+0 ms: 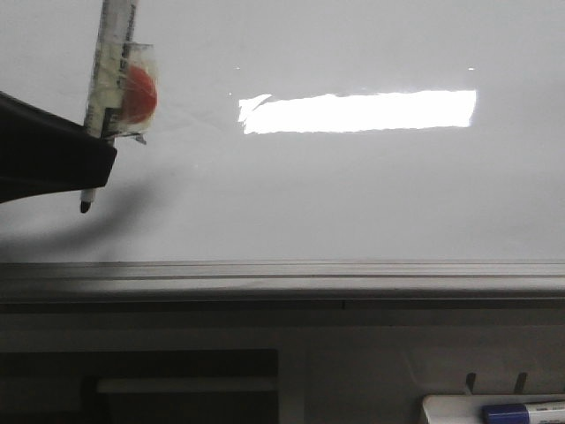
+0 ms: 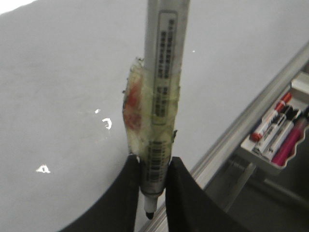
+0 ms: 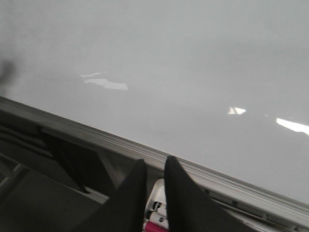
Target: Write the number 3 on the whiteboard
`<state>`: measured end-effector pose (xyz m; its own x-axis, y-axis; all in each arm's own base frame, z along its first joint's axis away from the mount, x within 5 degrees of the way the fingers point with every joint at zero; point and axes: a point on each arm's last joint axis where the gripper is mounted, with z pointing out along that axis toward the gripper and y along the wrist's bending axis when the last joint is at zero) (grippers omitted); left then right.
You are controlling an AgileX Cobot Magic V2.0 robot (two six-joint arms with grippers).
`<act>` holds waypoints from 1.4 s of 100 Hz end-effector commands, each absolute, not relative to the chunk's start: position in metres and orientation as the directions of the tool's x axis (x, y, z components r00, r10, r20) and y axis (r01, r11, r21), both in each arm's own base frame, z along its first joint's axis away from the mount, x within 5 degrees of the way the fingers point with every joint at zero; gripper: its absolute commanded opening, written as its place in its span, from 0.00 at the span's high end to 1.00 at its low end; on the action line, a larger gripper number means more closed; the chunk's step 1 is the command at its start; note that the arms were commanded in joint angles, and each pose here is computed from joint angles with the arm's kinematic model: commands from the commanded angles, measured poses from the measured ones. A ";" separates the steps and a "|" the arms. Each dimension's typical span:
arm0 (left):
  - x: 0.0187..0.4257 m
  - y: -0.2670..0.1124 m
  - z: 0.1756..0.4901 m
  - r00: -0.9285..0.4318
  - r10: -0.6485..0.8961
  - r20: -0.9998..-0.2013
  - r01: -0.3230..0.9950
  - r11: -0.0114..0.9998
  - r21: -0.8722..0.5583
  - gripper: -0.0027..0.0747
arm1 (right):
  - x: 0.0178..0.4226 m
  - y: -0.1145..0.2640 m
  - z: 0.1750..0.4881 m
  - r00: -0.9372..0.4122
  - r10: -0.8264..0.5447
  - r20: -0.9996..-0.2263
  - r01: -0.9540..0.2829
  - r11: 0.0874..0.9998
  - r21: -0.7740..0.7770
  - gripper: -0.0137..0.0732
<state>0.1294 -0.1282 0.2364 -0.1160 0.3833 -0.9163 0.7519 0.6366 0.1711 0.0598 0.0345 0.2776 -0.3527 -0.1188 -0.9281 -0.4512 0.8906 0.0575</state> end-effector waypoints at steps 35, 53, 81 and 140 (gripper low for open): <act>0.126 -0.123 0.241 0.197 0.666 -0.720 0.743 0.377 0.552 0.99 | 0.090 0.097 0.303 -0.168 -0.357 -0.919 -0.795 0.600 -0.087 0.46; 0.126 -0.124 0.241 0.243 0.685 -0.687 0.732 0.336 0.593 0.99 | 0.106 0.129 0.318 -0.068 -0.375 -0.924 -0.834 0.530 -0.154 0.46; 0.125 -0.126 0.243 0.301 0.682 -0.666 0.719 0.296 0.629 0.99 | 0.129 0.177 0.320 -0.017 -0.435 -0.900 -0.863 0.460 -0.206 0.46; 0.124 -0.127 0.244 0.322 0.665 -0.674 0.718 0.292 0.631 0.99 | 0.154 0.233 0.319 -0.001 -0.458 -0.889 -0.883 0.418 -0.215 0.46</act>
<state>0.1242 -0.1222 0.2305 0.2775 0.7251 -0.6303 0.7306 0.2667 0.6285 0.1502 0.2262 0.2979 -0.0707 -0.5364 -0.8410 -0.9036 0.3915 -0.1738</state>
